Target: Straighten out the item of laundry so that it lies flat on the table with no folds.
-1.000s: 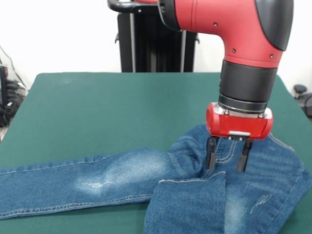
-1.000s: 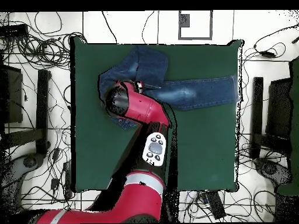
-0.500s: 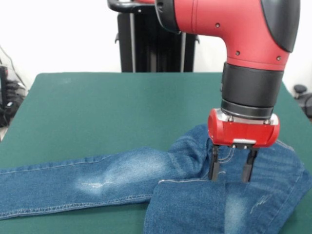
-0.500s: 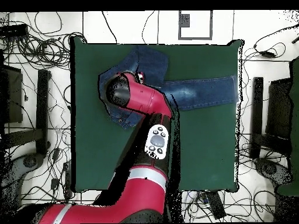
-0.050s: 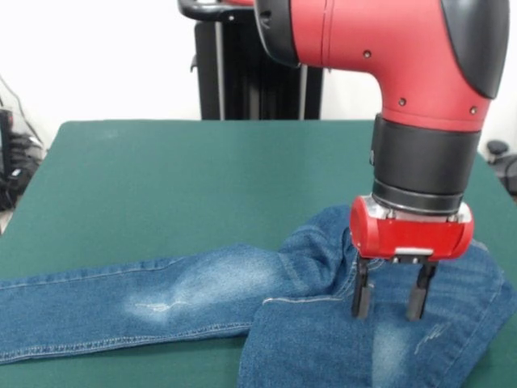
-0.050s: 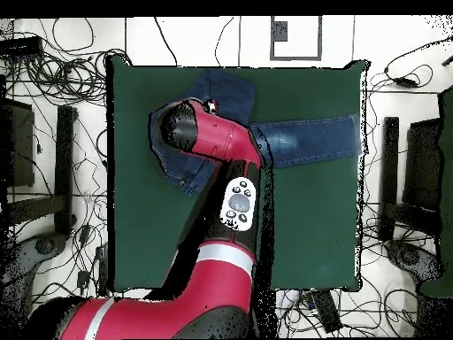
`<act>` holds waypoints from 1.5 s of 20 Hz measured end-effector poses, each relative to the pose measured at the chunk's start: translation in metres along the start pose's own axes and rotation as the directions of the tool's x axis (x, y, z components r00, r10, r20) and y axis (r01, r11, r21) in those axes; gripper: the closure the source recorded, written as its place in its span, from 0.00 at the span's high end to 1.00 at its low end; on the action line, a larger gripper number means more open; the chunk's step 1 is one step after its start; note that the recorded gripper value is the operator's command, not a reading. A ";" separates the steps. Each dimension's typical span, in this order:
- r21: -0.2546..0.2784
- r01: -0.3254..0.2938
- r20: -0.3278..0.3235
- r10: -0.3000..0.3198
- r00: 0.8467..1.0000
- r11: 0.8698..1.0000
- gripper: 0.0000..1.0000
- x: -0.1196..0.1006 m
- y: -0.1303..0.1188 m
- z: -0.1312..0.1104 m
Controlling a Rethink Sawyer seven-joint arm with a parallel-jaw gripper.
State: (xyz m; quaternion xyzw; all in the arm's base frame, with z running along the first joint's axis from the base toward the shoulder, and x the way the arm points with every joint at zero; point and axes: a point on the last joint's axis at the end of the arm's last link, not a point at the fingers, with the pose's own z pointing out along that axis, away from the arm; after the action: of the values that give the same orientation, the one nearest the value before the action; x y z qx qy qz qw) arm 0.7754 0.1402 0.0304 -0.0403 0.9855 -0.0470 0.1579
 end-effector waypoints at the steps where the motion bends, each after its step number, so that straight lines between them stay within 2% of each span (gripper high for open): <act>1: 0.000 0.000 -0.002 0.000 1.000 1.000 1.00 0.000 0.000 0.002; 6: 0.009 0.012 -0.045 -0.011 0.999 1.000 1.00 0.009 -0.006 0.021; 13: 0.022 0.024 -0.084 -0.022 0.996 0.999 1.00 0.015 -0.013 0.033; 30: 0.049 0.035 -0.094 -0.030 0.995 0.998 1.00 0.008 -0.027 0.025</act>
State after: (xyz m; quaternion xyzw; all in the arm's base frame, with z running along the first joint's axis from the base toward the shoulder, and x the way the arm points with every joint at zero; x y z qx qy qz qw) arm 0.7779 0.1109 0.0072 -0.0499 0.9896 -0.0764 0.1117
